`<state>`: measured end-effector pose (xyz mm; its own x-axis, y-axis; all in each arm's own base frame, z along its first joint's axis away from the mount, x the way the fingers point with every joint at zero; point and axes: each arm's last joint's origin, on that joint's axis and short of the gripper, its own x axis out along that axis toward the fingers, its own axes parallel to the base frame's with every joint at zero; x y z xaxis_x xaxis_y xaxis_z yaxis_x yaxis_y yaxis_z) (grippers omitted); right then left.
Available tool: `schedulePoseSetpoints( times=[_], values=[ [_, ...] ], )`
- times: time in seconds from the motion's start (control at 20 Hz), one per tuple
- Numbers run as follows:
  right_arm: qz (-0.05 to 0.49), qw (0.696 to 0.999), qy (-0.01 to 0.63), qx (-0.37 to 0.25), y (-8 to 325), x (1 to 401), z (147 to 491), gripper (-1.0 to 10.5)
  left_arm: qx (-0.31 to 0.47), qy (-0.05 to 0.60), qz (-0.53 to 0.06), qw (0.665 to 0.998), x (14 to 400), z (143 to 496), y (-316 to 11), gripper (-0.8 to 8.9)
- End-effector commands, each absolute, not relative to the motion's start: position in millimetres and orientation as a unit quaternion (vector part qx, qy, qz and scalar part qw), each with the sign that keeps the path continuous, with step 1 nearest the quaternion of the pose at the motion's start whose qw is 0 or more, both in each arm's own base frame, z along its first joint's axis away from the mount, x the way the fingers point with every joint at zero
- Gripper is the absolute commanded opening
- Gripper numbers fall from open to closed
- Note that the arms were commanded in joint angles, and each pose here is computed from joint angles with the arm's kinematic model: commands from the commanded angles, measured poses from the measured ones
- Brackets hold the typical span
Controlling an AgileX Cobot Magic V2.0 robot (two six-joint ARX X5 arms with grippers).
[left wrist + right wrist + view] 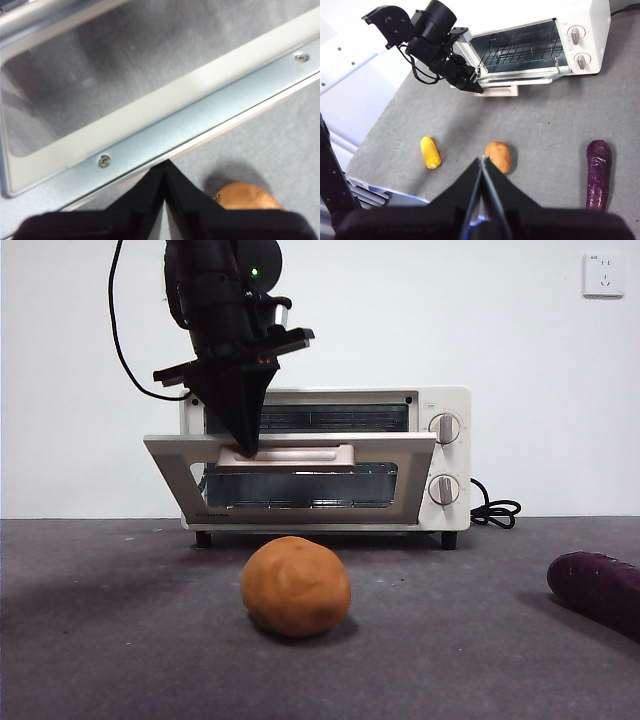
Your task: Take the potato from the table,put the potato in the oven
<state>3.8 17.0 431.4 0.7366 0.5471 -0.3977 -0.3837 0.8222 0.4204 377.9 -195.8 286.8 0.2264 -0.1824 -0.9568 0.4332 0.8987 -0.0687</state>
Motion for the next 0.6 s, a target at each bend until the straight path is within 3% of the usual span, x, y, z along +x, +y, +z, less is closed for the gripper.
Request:
schedulePoseSetpoints(
  times=[0.05,0.6],
  values=[
    [0.254,0.916,0.265,0.161,17.3,0.5,430.3,0.0,0.116,0.59,-0.18,0.779,388.1,262.5,-200.1,-0.06],
    [0.255,0.917,0.264,0.157,17.3,0.5,430.3,0.0,0.128,0.626,-0.176,0.749,376.8,217.7,-204.4,-0.06]
  ],
)
